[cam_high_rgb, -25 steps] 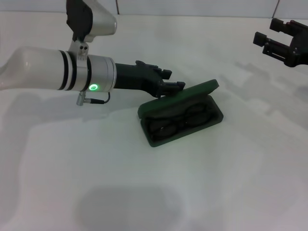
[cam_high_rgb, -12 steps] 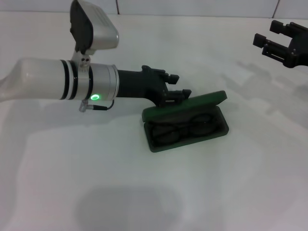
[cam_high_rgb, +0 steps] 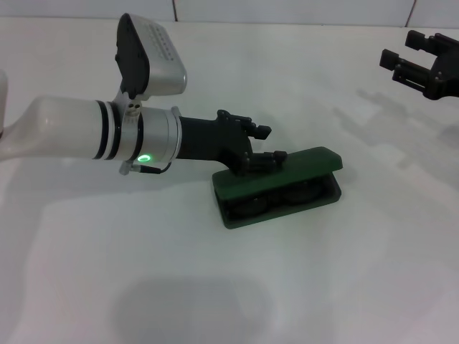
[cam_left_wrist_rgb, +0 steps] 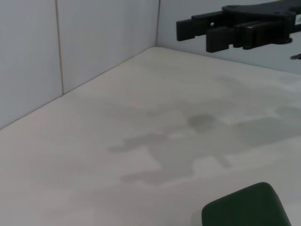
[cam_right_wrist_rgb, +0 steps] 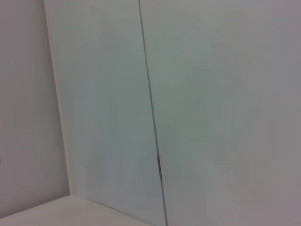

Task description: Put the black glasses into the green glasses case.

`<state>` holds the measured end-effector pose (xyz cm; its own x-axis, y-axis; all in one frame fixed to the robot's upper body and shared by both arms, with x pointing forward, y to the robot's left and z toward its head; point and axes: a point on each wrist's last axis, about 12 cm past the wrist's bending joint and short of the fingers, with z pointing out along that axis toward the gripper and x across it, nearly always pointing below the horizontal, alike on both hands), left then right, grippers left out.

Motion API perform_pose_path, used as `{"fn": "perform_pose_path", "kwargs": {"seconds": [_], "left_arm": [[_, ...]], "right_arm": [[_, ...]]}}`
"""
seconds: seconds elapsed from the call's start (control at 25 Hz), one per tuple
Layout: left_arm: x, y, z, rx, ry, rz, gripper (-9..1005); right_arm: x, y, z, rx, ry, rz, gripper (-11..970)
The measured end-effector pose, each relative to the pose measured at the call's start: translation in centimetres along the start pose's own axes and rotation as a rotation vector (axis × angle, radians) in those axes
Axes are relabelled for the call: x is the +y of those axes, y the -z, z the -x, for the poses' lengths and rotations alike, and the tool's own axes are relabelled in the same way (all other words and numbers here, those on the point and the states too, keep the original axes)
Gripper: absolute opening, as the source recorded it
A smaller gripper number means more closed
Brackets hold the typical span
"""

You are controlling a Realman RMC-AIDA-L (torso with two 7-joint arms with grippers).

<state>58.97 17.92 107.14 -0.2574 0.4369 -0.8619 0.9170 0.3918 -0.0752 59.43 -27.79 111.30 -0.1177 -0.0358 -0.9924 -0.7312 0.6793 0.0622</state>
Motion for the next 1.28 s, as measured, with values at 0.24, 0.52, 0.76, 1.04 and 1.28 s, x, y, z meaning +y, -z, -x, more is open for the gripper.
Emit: {"fn": "perform_pose_path", "kwargs": {"seconds": [0.24, 0.52, 0.76, 1.04, 1.28], "left_arm": [[-0.2, 0.1, -0.3, 0.001, -0.015, -0.002, 566], [-0.8, -0.3, -0.7, 0.020, -0.048, -0.030, 567], [-1.0, 1.1, 0.0, -0.157, -0.037, -0.018, 569], [-3.0, 6.5, -0.2, -0.535, -0.117, -0.066, 570], [-4.2, 10.7, -2.3, -0.628, -0.142, -0.097, 725]], "right_arm": [[-0.1, 0.0, 0.0, 0.005, 0.001, -0.009, 640], [-0.1, 0.0, -0.1, 0.004, 0.000, -0.009, 641], [0.0, 0.0, -0.2, 0.004, -0.006, -0.002, 641], [2.6, -0.6, 0.4, 0.001, 0.035, 0.216, 642], [6.6, -1.9, 1.0, 0.028, 0.144, 0.570, 642]]}}
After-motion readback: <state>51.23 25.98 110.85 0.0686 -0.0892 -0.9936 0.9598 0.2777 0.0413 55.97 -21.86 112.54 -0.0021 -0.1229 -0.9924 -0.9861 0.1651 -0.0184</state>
